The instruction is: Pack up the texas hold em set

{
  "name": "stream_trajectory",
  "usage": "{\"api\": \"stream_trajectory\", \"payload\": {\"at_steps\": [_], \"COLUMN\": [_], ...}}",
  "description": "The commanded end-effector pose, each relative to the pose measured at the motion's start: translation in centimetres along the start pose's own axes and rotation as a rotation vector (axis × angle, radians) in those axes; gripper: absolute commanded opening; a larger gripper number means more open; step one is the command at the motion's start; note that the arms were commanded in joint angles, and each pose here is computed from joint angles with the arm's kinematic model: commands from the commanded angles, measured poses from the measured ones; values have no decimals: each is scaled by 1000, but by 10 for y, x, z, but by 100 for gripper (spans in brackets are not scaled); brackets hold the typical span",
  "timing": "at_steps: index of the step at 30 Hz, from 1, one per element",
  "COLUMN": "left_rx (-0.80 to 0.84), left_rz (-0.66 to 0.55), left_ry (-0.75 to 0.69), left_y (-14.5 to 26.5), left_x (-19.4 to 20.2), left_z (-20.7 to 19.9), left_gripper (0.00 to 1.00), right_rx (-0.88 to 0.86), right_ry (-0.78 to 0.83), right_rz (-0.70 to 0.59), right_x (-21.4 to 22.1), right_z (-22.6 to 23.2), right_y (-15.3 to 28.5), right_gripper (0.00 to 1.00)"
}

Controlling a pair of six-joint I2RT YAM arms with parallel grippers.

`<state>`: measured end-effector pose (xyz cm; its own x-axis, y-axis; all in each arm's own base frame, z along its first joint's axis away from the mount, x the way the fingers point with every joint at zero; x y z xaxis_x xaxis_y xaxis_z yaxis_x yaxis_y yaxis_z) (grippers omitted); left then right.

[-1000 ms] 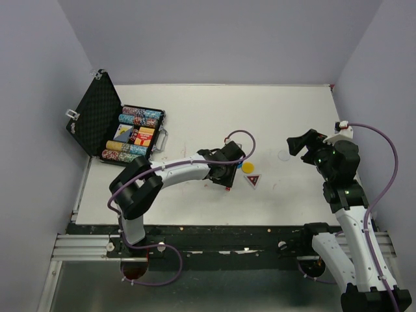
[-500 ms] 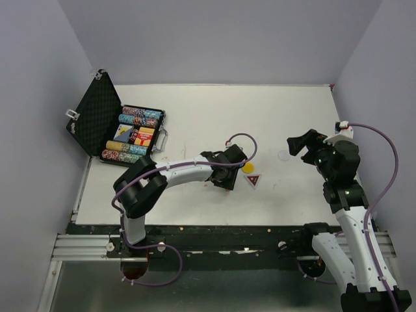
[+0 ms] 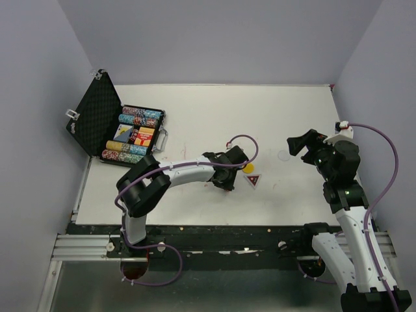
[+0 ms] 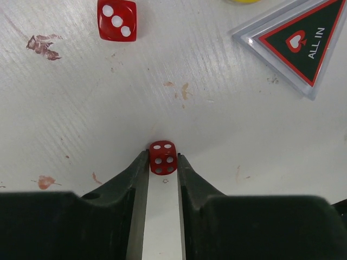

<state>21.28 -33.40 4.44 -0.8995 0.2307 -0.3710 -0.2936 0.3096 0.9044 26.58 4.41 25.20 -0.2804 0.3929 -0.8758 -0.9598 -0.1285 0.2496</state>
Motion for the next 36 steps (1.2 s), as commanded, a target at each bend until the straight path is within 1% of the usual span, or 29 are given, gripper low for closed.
{"api": "stream_trajectory", "payload": {"at_steps": [1, 4, 8, 13, 18, 22, 26, 31, 33, 36], "left_rx": [-6, 2, -10, -44, -104, -187, -269, -381, -402, -412], "left_rz": [-28, -39, -66, -127, -163, -199, -225, -207, -220, -232], "left_ry": [-1, -9, -41, -77, -56, 10, 74, 113, 177, 225], "left_y": [1, 3, 11, 40, 75, 101, 118, 127, 131, 136], "left_x": [-6, -8, -13, -33, -65, -94, -114, -120, -119, -123], "left_z": [-4, -4, 0, 29, 96, 162, 224, 295, 324, 350], "left_gripper": [26, 22, 20, 19, 19, 20, 20, 19, 19, 19], "right_rx": [-16, -16, -15, -16, -15, -14, -15, -11, -10, -12], "right_ry": [3, 3, 3, 5, 4, 5, 6, 4, 5, 5], "right_rz": [-5, -3, -2, -6, -7, -9, -12, -9, -7, -8], "right_x": [-3, -2, -2, -3, -3, -3, -5, -4, -3, -4], "right_z": [3, 3, 2, 3, 3, 3, 3, 2, 2, 2], "right_y": [3, 3, 3, 4, 5, 4, 5, 4, 3, 3], "right_gripper": [94, 94, 94, 94, 94, 94, 94, 94, 94, 94]}}
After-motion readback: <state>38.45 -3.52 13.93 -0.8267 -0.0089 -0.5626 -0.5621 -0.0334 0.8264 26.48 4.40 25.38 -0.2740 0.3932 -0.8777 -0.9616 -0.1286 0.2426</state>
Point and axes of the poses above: each gripper's point midway between its finger pads, its own y axis back along the fingers, its own z axis along the line the jaws close on, x = y × z, the point moved 2 cm from there along y, back along the fingers, and after that the axes turned 2 degrees about y, right-handed, at the moved point
